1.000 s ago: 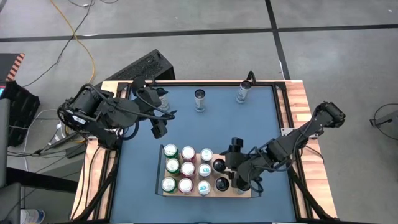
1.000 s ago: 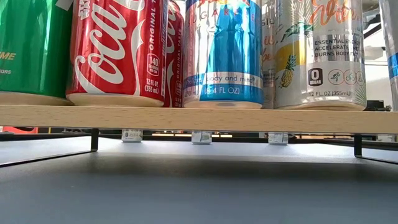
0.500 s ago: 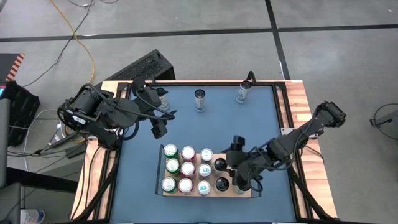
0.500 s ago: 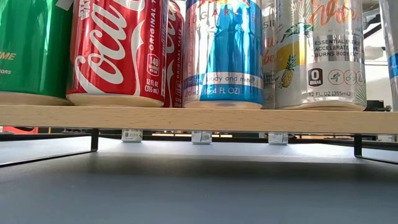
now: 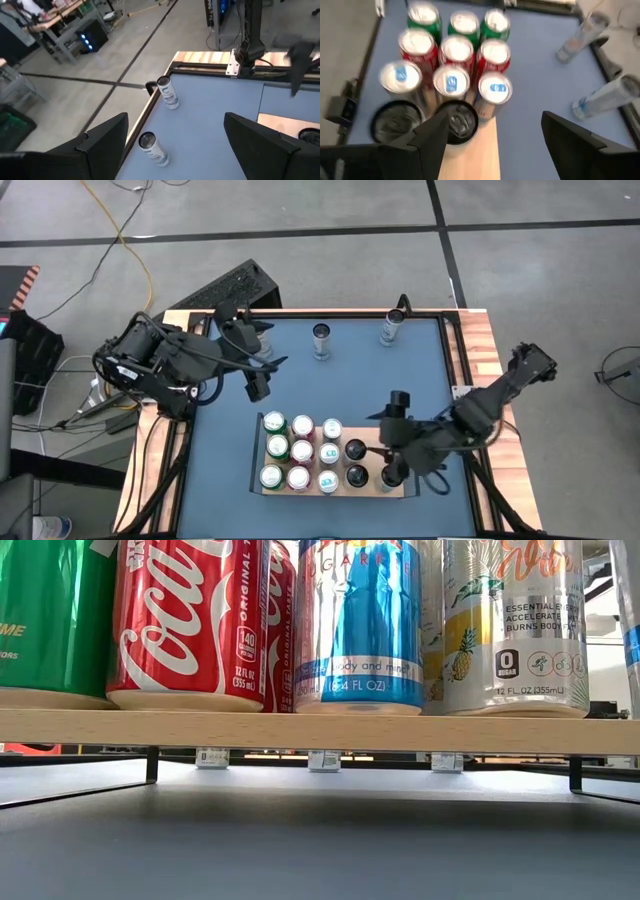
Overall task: Place canned beverage on shelf
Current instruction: Put the white-yellow soda can on the shelf aligned with the other white-yellow soda cans
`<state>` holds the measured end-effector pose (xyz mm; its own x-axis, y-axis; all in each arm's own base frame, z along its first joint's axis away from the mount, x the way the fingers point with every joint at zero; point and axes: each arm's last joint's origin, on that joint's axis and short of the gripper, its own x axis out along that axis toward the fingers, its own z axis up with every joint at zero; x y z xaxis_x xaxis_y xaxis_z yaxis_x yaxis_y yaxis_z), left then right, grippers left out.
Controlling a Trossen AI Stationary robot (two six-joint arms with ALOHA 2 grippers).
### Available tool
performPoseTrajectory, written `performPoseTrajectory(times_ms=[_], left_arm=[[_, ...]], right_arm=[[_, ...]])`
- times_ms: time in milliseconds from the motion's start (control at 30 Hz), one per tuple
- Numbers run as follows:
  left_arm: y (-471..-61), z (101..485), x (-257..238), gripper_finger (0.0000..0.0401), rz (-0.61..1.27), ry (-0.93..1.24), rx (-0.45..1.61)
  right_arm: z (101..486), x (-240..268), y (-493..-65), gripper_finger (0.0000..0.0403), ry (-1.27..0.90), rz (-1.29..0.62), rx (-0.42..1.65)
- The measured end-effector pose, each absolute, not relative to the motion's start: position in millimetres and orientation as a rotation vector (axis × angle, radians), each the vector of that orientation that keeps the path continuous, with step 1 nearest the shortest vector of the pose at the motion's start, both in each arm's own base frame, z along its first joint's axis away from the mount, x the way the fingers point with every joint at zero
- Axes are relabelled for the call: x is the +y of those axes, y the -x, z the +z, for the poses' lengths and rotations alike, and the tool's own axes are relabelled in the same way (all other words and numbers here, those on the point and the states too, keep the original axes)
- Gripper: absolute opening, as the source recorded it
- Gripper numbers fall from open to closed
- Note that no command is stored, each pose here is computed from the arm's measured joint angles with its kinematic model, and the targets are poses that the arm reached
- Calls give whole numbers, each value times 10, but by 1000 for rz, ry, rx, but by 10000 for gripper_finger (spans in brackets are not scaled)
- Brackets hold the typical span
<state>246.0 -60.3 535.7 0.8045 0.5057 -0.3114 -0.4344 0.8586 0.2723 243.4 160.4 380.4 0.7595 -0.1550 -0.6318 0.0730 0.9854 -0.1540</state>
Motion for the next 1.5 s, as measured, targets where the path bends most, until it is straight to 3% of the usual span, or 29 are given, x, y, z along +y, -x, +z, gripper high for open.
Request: performPoseTrajectory(times_ms=[300, 600, 800, 1100, 1267, 1500], left_arm=[[-2448, 5515, -616, 316, 408, -221, 280], [-2364, 5600, -600, 316, 390, -154, 218], [-2300, 5693, -587, 316, 347, -120, 151], [-2155, 5819, -533, 316, 297, -98, 72], [-2023, 5871, -487, 316, 307, -87, 50], [-1874, 5898, -441, 316, 319, -64, 47]], right_arm=[[4608, 1783, -2012, 301, 79, -116, 432], [4720, 1942, -1775, 301, 137, -188, 308], [4797, 2089, -1669, 301, 73, -135, 240], [5111, 2225, -1324, 301, 113, -174, 56], [5339, 2073, -947, 301, 194, -273, 27], [5505, 1682, -727, 301, 197, -243, 24]])
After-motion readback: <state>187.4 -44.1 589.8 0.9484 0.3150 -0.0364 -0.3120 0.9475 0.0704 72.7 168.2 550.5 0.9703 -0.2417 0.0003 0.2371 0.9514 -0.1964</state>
